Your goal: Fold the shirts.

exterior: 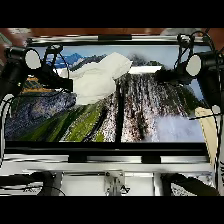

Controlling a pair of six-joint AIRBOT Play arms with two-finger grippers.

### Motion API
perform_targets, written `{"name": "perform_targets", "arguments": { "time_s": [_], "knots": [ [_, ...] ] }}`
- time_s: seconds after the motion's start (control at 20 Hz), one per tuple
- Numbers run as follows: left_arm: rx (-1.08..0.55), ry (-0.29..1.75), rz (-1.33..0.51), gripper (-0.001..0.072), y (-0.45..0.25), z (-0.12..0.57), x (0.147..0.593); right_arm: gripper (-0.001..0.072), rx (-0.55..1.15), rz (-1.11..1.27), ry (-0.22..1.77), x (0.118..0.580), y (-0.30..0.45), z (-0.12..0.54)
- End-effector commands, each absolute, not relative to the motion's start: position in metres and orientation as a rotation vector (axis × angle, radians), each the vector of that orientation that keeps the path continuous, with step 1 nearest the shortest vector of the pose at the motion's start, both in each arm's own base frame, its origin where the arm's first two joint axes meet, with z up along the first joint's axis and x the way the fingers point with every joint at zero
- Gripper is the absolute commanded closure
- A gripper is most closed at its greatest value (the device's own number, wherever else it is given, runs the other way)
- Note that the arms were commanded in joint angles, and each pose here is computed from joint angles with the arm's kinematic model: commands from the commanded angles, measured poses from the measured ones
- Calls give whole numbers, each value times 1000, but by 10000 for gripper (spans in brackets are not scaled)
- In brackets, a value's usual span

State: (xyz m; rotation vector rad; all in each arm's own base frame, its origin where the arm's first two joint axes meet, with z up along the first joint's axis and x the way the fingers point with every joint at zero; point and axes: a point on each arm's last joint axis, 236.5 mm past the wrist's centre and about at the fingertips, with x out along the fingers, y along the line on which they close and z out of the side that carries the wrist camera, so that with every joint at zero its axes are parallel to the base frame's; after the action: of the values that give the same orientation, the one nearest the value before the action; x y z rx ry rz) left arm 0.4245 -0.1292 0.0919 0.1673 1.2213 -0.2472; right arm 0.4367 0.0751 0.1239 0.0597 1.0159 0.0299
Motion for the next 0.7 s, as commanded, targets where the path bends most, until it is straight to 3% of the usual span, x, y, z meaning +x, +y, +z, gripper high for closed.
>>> {"name": "perform_targets", "arguments": {
  "time_s": [0.0,0.1,0.15,0.2,0.4,0.65],
  "knots": [
    [168,1222,-247,31,-129,91,425,222,82,50,1014,437,82,125],
    [168,1222,-247,31,-129,91,425,221,117,78,1022,436,91,124],
    [168,1222,-247,31,-129,91,425,176,143,98,1035,435,99,121],
    [168,1222,-247,31,-129,91,425,84,173,126,1057,435,109,114],
    [168,1222,-247,31,-129,91,425,79,334,254,1118,455,168,74],
    [168,1222,-247,31,-129,91,425,79,594,337,1035,501,218,53]
  ]
}}
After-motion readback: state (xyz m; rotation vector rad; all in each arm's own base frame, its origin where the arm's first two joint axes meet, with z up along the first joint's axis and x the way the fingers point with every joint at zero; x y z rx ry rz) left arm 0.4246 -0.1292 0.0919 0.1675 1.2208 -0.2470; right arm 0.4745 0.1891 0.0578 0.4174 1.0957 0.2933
